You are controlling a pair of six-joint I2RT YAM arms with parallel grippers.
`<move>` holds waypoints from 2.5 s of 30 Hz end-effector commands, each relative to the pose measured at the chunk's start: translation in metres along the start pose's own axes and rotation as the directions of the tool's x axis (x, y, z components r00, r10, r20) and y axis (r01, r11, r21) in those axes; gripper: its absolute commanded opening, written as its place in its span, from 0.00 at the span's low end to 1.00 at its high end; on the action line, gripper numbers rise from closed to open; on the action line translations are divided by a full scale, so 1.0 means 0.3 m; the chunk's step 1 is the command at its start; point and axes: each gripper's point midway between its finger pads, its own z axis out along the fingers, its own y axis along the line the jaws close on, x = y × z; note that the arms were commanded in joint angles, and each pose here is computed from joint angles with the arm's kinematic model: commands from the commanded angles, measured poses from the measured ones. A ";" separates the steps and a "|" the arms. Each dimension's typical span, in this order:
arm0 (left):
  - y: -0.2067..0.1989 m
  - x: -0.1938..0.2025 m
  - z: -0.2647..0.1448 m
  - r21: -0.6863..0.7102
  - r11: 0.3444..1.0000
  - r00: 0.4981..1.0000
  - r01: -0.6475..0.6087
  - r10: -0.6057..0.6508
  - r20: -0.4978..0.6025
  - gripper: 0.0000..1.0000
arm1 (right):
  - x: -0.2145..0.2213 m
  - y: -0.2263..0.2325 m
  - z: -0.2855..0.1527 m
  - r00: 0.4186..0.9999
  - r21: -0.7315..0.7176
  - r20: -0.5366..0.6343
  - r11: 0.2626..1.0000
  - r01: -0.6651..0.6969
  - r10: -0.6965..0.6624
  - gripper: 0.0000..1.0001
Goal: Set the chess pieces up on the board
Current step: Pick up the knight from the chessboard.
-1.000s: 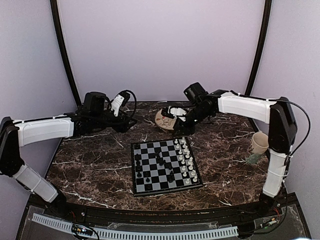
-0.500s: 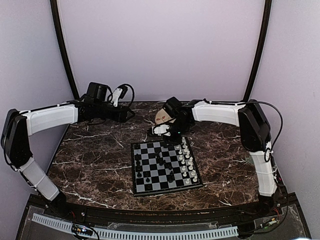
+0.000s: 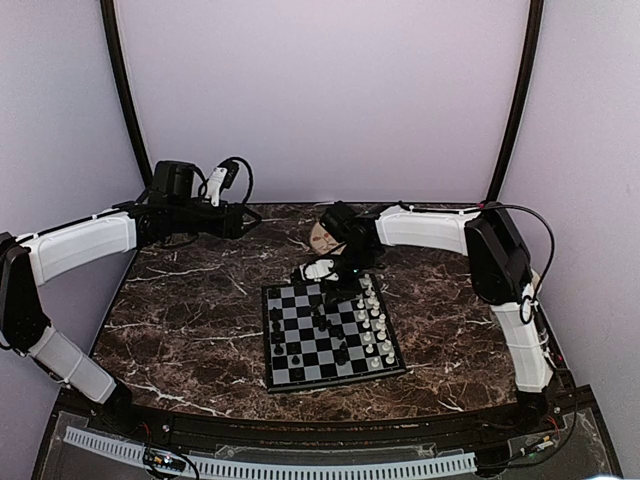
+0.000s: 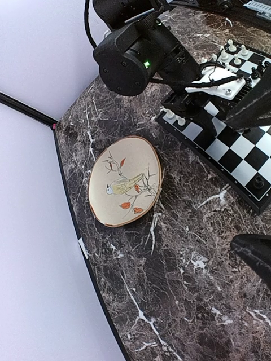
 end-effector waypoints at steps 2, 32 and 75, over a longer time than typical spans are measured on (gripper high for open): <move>0.000 0.007 0.008 0.018 1.000 1.000 0.000 0.000 -0.006 0.66 | 0.030 0.091 0.071 0.998 -0.145 -0.039 0.989 0.033 -0.039 0.45; -0.055 -0.008 -0.005 0.110 0.994 1.000 0.026 -0.028 0.013 0.64 | -0.039 0.117 0.150 0.999 -0.201 -0.040 0.980 0.001 -0.009 0.36; -0.048 0.009 0.009 0.123 0.982 0.988 0.145 -0.151 0.037 0.60 | -0.050 -0.012 -0.166 0.939 -0.077 0.176 0.955 -0.287 0.297 0.09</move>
